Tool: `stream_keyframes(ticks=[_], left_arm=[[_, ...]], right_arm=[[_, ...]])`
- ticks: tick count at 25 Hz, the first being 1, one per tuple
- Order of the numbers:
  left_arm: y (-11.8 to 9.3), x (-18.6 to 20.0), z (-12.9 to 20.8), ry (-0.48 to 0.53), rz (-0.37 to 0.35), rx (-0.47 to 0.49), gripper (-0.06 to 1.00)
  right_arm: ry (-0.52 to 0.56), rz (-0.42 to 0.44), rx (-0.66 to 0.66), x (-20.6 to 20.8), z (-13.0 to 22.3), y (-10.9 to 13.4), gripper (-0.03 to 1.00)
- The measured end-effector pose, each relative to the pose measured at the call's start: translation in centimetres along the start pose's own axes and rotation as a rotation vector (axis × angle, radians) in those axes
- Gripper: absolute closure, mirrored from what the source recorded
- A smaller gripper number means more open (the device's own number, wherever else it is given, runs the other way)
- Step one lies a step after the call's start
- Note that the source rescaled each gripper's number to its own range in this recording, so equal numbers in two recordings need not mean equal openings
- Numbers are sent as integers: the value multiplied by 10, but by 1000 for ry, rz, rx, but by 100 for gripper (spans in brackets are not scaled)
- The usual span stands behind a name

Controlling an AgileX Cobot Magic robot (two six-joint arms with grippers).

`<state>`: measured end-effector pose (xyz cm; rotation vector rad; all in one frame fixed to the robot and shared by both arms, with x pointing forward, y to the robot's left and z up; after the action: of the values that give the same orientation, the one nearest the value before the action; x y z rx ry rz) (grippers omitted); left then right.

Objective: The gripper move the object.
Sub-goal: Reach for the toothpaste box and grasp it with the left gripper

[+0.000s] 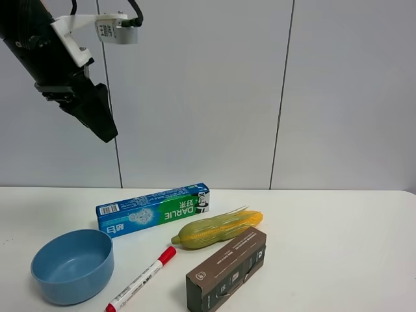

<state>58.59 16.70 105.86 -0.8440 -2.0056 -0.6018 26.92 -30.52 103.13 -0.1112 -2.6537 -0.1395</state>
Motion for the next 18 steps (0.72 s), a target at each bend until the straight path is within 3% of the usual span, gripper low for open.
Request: stream_keyframes(ticks=[9,12,18], left_arm=[[16,-46,-2,63,8,-24,7],[23,-62,-17,85,14,-55,1],[22,-82,-61,50,34,-182,0]], right_arm=[[0,0,0,0,0,0,-3],[0,0,0,0,0,0,-3],[0,0,0,0,0,0,-3]])
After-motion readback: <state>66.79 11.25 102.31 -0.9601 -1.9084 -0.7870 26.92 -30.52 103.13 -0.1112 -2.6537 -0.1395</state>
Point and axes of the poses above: a point on each arm's last joint axis where the gripper is mounted, x pointing back along that axis away from the gripper, y along the wrist's bending axis when the last joint is at zero, z = x × y, the point moved 4 cm from there along -x, pointing out along that axis toward the gripper, and after that the axes turned 4 degrees about -x, right-handed, at the moved point
